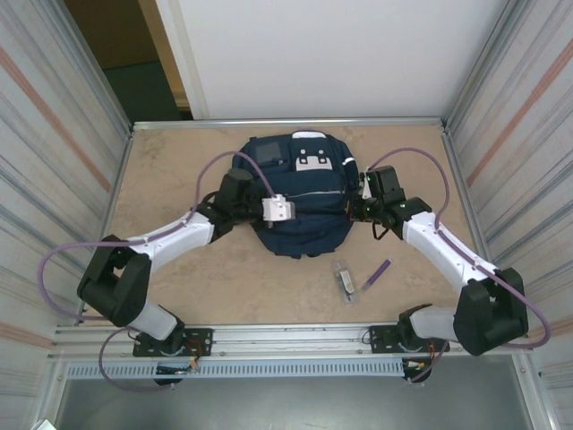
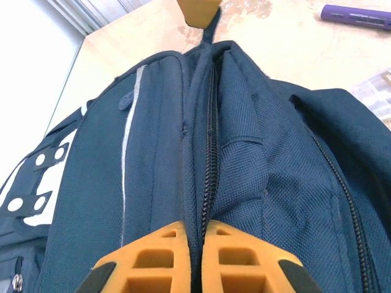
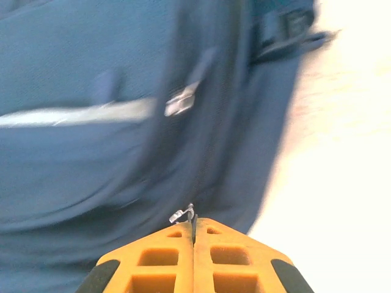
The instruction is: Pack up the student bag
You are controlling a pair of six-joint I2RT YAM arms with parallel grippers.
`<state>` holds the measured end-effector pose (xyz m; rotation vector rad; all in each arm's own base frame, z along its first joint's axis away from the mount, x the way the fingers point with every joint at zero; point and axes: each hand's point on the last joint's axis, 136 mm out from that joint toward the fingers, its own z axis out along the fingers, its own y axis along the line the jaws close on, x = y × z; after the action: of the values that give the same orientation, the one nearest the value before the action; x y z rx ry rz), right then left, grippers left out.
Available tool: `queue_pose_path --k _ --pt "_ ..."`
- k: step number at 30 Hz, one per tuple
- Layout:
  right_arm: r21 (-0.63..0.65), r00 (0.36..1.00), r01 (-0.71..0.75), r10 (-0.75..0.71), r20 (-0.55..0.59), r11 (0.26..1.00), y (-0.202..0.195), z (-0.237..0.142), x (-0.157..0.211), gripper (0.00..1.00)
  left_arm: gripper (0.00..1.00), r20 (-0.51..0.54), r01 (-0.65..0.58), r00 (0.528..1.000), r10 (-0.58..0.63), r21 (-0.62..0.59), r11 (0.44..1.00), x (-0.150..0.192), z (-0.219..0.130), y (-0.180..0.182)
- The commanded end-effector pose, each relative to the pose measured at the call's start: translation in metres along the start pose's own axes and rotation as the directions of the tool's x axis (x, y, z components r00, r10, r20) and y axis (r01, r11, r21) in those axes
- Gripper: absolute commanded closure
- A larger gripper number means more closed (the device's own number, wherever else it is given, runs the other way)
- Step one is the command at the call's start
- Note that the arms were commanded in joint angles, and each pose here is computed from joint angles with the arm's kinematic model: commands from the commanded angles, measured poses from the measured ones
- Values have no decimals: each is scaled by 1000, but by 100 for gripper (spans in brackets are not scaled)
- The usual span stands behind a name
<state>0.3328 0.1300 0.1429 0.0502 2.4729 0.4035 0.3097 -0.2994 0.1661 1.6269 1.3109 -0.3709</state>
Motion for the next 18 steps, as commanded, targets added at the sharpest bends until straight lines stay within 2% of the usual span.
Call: queue_pose_path --k 1,4,5,7,8,9,10,11,13,15,16,18 --pt "70 999 7 -11 50 998 -19 11 -16 100 100 106 -69 992 65 39 997 -13 -25 0" --pt "-60 999 29 -27 34 998 9 13 -16 100 98 83 25 996 -31 67 997 7 -40 15" --pt "-102 999 42 -39 30 994 19 11 -14 100 93 74 65 995 -68 49 997 14 -46 25" --pt "-194 997 77 -74 24 978 46 7 -10 100 90 -77 156 983 -165 -112 981 51 -56 61" --pt "-240 996 94 -92 18 966 61 4 -7 100 87 -157 160 969 -190 -186 969 66 -60 73" --pt "-298 992 122 -124 15 947 81 -1 -3 100 78 -207 151 957 -201 -232 961 75 -65 80" --pt "-342 988 148 -151 18 928 100 -6 -1 100 68 -223 140 956 -191 -224 964 74 -69 77" --pt "-375 985 169 -172 27 911 115 -11 1 100 62 -217 126 962 -167 -191 974 67 -69 69" --pt "-433 976 212 -208 57 876 146 -22 1 100 58 -196 24 980 -42 -93 995 47 -62 37" --pt "-470 967 250 -243 76 847 168 -30 1 100 48 -176 -98 980 95 -5 995 34 -51 1" --pt "-478 964 260 -254 80 839 174 -31 0 100 44 -163 -137 977 139 20 990 30 -46 -12" --pt "-507 956 284 -282 83 814 188 -37 2 100 40 -150 -141 978 144 30 990 23 -36 -24"
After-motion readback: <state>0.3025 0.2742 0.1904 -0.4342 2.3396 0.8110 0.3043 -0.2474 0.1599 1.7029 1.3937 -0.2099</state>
